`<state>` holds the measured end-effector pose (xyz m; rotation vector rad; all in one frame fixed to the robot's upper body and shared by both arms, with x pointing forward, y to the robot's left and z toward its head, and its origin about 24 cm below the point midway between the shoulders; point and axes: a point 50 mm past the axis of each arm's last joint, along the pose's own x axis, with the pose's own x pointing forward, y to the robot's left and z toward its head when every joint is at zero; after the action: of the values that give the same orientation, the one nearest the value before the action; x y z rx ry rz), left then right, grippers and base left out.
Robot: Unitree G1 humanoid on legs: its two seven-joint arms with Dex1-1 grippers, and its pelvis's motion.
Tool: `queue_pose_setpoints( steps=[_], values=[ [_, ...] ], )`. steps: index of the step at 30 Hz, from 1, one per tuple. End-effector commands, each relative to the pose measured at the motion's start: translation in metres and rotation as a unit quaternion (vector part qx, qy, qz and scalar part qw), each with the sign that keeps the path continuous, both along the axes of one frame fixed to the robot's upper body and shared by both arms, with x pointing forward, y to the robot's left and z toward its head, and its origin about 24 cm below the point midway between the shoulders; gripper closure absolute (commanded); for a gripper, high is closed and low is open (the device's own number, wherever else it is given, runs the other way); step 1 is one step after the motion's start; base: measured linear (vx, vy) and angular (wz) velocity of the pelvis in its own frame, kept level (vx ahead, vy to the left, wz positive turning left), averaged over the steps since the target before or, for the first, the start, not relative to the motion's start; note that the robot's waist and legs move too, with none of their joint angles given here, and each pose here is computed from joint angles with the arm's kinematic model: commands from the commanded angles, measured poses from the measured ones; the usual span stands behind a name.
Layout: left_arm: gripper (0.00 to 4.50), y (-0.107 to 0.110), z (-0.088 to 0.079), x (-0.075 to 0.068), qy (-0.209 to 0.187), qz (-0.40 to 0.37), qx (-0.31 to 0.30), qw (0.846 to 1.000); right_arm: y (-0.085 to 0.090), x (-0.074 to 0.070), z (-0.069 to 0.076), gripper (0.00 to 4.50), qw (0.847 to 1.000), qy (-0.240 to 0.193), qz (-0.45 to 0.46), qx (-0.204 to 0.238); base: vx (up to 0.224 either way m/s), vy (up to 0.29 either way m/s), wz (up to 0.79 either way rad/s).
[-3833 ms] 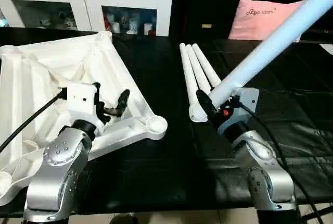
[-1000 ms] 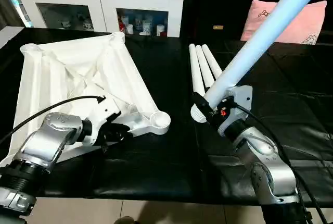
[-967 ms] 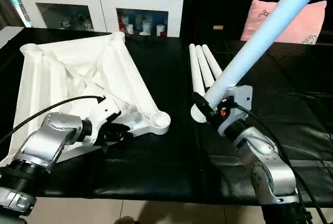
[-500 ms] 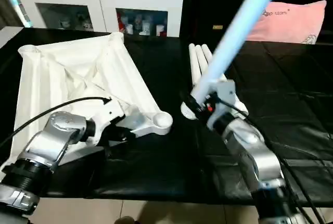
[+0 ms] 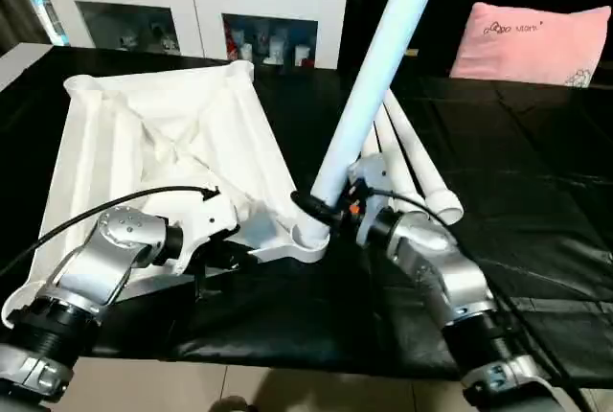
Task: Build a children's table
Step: Insert table leg to table base
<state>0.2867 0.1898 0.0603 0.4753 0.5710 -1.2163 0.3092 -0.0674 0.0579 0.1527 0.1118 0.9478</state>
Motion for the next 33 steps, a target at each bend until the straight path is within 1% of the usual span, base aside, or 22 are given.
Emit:
queue_pose_setpoints(
  steps=[1,5,7,10,14,18,19,22,29,33],
  values=[
    [4.50,-0.012,-0.005,-0.006,0.007,-0.029,-0.014,0.999,0.004,0.001,0.002,2.56,1.000,-0.012,0.015,-0.009,0.000,0.000,0.00],
    [4.50,-0.012,-0.004,-0.004,-0.007,-0.020,-0.015,1.000,0.007,-0.002,-0.001,2.56,0.999,-0.021,0.025,0.002,0.000,0.000,0.00],
    [4.50,-0.012,-0.003,-0.003,-0.016,-0.016,-0.018,1.000,0.008,-0.005,-0.004,2.56,0.999,-0.011,0.048,0.001,0.000,0.000,0.00],
    [4.50,-0.012,-0.003,-0.003,-0.016,-0.014,-0.019,1.000,0.007,-0.006,-0.007,2.56,0.998,-0.007,0.054,-0.005,0.000,0.000,0.00],
    [4.50,-0.012,-0.003,-0.003,-0.016,-0.012,-0.022,1.000,0.001,-0.007,-0.009,2.56,0.998,-0.011,0.055,-0.018,0.000,0.000,0.00],
    [4.50,-0.012,-0.003,-0.003,-0.018,-0.010,-0.025,0.999,-0.009,-0.007,-0.011,2.56,0.999,-0.006,0.040,-0.027,0.000,0.000,0.00],
    [4.50,-0.012,-0.002,-0.003,-0.017,-0.009,-0.030,0.999,-0.013,-0.008,-0.013,2.56,0.999,-0.004,0.036,-0.034,0.000,0.000,0.00],
    [4.50,-0.013,-0.001,-0.003,-0.018,-0.009,-0.034,0.999,-0.017,-0.008,-0.015,2.56,0.999,-0.003,0.031,-0.035,0.000,0.000,0.00],
    [4.50,-0.014,0.000,-0.002,-0.018,-0.006,-0.051,0.998,-0.014,-0.010,-0.020,2.56,0.999,0.003,0.035,-0.037,0.000,0.000,0.00],
    [4.50,-0.015,0.001,-0.002,-0.018,-0.007,-0.051,0.999,-0.008,-0.010,-0.023,2.56,0.997,0.003,0.060,-0.058,0.000,0.000,0.00]
  ],
)
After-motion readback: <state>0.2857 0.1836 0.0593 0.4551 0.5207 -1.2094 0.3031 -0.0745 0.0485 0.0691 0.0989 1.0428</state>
